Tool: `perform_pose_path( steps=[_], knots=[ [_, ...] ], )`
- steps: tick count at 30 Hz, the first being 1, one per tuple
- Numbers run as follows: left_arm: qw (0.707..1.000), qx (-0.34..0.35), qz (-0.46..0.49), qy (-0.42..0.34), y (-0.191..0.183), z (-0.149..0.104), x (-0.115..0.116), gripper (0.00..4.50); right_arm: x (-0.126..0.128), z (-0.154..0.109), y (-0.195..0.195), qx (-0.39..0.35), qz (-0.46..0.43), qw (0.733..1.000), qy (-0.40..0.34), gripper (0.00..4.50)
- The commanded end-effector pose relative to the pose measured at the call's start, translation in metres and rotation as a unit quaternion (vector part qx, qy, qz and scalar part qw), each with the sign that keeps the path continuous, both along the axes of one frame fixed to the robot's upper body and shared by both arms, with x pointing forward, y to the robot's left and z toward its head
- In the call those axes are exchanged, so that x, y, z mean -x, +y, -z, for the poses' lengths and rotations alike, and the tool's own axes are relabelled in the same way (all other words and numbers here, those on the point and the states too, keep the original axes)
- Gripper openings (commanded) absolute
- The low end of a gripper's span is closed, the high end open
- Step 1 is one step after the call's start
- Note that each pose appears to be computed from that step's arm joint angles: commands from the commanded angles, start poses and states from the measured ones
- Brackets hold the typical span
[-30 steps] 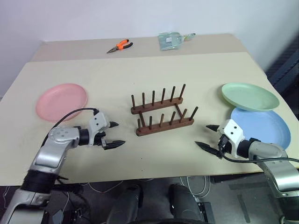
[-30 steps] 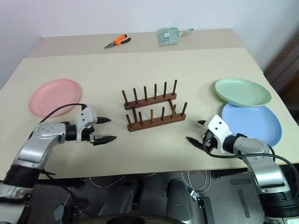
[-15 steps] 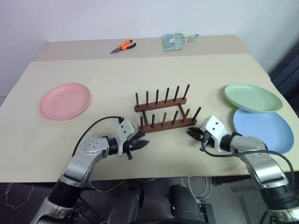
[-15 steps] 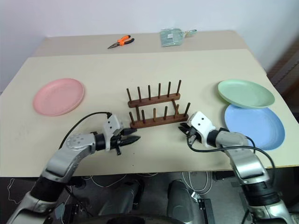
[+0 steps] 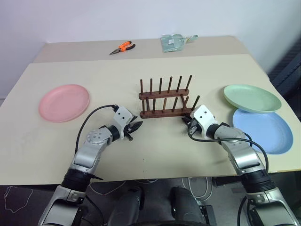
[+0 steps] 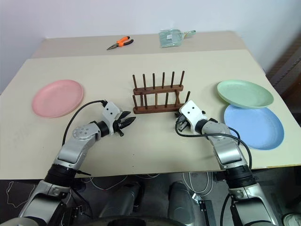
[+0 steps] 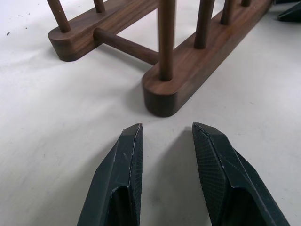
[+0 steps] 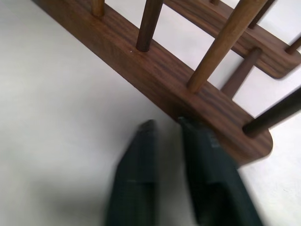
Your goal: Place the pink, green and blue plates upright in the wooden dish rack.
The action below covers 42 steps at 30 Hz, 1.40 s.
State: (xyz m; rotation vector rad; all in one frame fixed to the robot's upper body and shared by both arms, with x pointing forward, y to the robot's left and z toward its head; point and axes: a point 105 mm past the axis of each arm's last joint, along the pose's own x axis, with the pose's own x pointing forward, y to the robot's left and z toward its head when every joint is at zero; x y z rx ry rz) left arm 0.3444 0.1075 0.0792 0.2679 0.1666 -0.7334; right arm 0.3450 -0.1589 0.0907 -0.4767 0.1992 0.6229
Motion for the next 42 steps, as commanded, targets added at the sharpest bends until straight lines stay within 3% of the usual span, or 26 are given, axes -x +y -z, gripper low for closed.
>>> perform_pose_path(
  steps=[1, 3, 4, 7, 13, 16, 19, 22, 24, 26, 32, 34, 36, 38, 40, 42],
  knots=[
    [0.998, 0.000, -0.055, 0.024, 0.035, 0.009, 0.007, 1.91, 0.037, -0.017, 0.028, -0.051, -0.108, 0.993, 0.017, 2.87],
    [0.994, 0.025, -0.100, 0.022, 0.056, 0.002, 0.008, 2.49, 0.052, -0.023, 0.037, -0.063, -0.140, 0.988, 0.026, 3.87],
    [0.990, 0.045, -0.136, 0.011, 0.070, -0.007, 0.005, 3.03, 0.057, -0.024, 0.040, -0.059, -0.151, 0.986, 0.025, 4.47],
    [0.961, 0.084, -0.262, -0.035, 0.115, -0.033, -0.004, 4.49, 0.062, -0.029, 0.046, -0.054, -0.168, 0.984, 0.021, 4.50],
    [0.835, 0.172, -0.507, -0.126, 0.204, -0.084, 0.001, 4.49, 0.060, -0.034, 0.057, -0.057, -0.190, 0.980, 0.014, 4.50],
    [0.732, 0.206, -0.631, -0.150, 0.247, -0.095, 0.021, 4.49, 0.061, -0.032, 0.064, -0.068, -0.212, 0.974, 0.031, 4.50],
    [0.645, 0.287, -0.701, -0.102, 0.268, -0.078, 0.037, 4.49, 0.065, -0.030, 0.072, -0.081, -0.237, 0.967, 0.048, 4.50],
    [0.602, 0.380, -0.701, -0.025, 0.263, -0.053, 0.036, 4.49, 0.058, -0.031, 0.074, -0.073, -0.226, 0.971, 0.029, 4.50],
    [0.583, 0.436, -0.685, 0.012, 0.258, -0.043, 0.032, 3.96, 0.055, -0.031, 0.074, -0.070, -0.222, 0.972, 0.021, 4.50],
    [0.579, 0.456, -0.675, 0.035, 0.253, -0.038, 0.029, 3.19, 0.055, -0.032, 0.074, -0.070, -0.223, 0.972, 0.017, 4.50],
    [0.593, 0.491, -0.633, 0.080, 0.242, -0.035, 0.014, 0.16, 0.052, -0.034, 0.073, -0.063, -0.211, 0.975, -0.005, 4.50],
    [0.594, 0.500, -0.624, 0.091, 0.239, -0.033, 0.011, 0.16, 0.050, -0.035, 0.070, -0.065, -0.201, 0.977, -0.009, 4.50],
    [0.613, 0.495, -0.610, 0.086, 0.235, -0.039, 0.007, 0.16, 0.049, -0.039, 0.067, -0.073, -0.196, 0.978, -0.007, 4.50],
    [0.649, 0.488, -0.581, 0.056, 0.228, -0.058, 0.000, 0.16, 0.050, -0.047, 0.066, -0.080, -0.199, 0.977, -0.009, 4.50],
    [0.707, 0.479, -0.520, -0.011, 0.208, -0.098, -0.009, 0.16, 0.046, -0.065, 0.066, -0.053, -0.203, 0.976, -0.051, 4.50],
    [0.743, 0.468, -0.476, -0.047, 0.189, -0.123, -0.014, 0.16, 0.044, -0.080, 0.069, -0.035, -0.209, 0.973, -0.086, 4.50]
  ],
)
